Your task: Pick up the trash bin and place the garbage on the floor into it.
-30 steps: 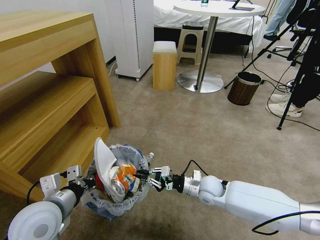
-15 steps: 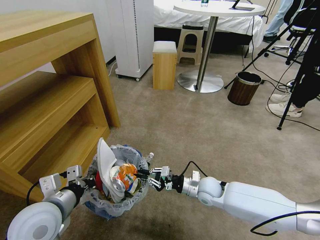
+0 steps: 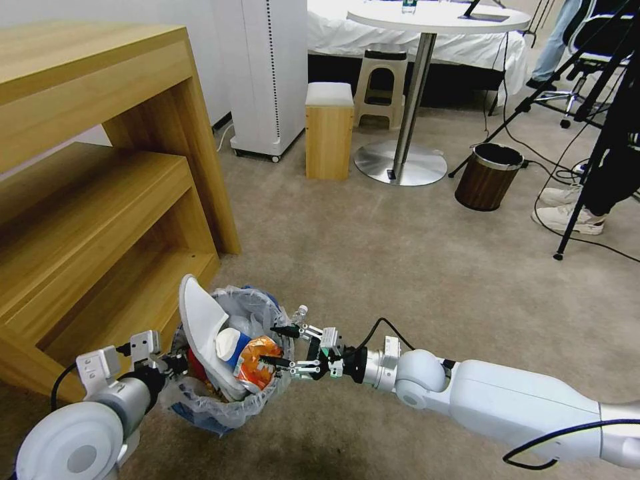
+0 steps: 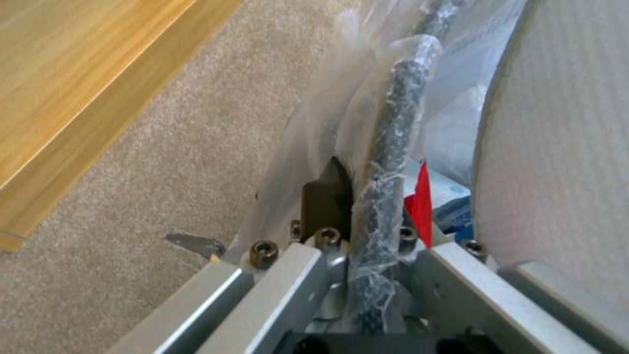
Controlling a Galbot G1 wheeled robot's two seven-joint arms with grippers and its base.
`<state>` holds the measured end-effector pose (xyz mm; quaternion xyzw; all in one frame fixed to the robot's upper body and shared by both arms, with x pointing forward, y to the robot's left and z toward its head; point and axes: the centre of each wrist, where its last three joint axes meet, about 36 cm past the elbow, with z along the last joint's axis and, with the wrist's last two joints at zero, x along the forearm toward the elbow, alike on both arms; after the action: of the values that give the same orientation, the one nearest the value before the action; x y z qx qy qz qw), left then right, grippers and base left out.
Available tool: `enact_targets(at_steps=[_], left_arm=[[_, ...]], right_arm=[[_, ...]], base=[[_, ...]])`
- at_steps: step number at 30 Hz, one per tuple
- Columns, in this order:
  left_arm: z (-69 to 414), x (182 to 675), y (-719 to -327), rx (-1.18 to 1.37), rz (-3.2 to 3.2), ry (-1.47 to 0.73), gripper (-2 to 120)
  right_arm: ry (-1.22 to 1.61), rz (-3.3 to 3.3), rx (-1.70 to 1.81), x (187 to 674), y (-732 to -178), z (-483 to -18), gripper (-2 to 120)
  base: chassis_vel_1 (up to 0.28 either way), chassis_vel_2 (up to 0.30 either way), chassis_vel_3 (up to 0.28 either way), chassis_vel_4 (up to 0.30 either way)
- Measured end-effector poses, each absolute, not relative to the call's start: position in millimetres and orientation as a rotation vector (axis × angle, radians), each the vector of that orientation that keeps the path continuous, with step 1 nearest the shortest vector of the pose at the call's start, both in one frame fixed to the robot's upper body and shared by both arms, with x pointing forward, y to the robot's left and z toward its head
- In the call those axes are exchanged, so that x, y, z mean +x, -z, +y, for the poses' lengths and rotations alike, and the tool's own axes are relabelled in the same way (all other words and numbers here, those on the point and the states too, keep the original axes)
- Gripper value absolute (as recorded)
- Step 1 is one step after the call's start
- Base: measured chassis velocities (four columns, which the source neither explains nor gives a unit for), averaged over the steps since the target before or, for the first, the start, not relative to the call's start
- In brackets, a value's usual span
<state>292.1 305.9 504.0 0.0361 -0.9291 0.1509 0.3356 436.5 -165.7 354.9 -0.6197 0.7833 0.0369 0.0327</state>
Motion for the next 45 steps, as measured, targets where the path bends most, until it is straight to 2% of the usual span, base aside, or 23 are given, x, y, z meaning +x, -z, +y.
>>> enact_targets(at_steps=[6, 15, 24, 45], left_arm=[[304, 289, -502, 0.101, -2.42, -0.404, 0], [303, 286, -500, 0.108, -2.423, -0.421, 0], [299, 287, -498, 0.102, -2.433, -0.456, 0], [321, 304, -493, 0.142, -2.484, -0.441, 0]], right_arm=[[-0.18, 2.409, -1.786, 444, -376, -150, 99], [-0.191, 2.472, -1.591, 466, -396, -161, 100], [-0.016, 2.733, -1.185, 489, -382, -219, 100], [0.275, 3.045, -0.422, 476, -340, -287, 100]], base=[[0.0, 0.0, 0.0, 0.0], [0.0, 0.0, 0.0, 0.0], [0.0, 0.0, 0.0, 0.0], [0.0, 0.0, 0.0, 0.0]])
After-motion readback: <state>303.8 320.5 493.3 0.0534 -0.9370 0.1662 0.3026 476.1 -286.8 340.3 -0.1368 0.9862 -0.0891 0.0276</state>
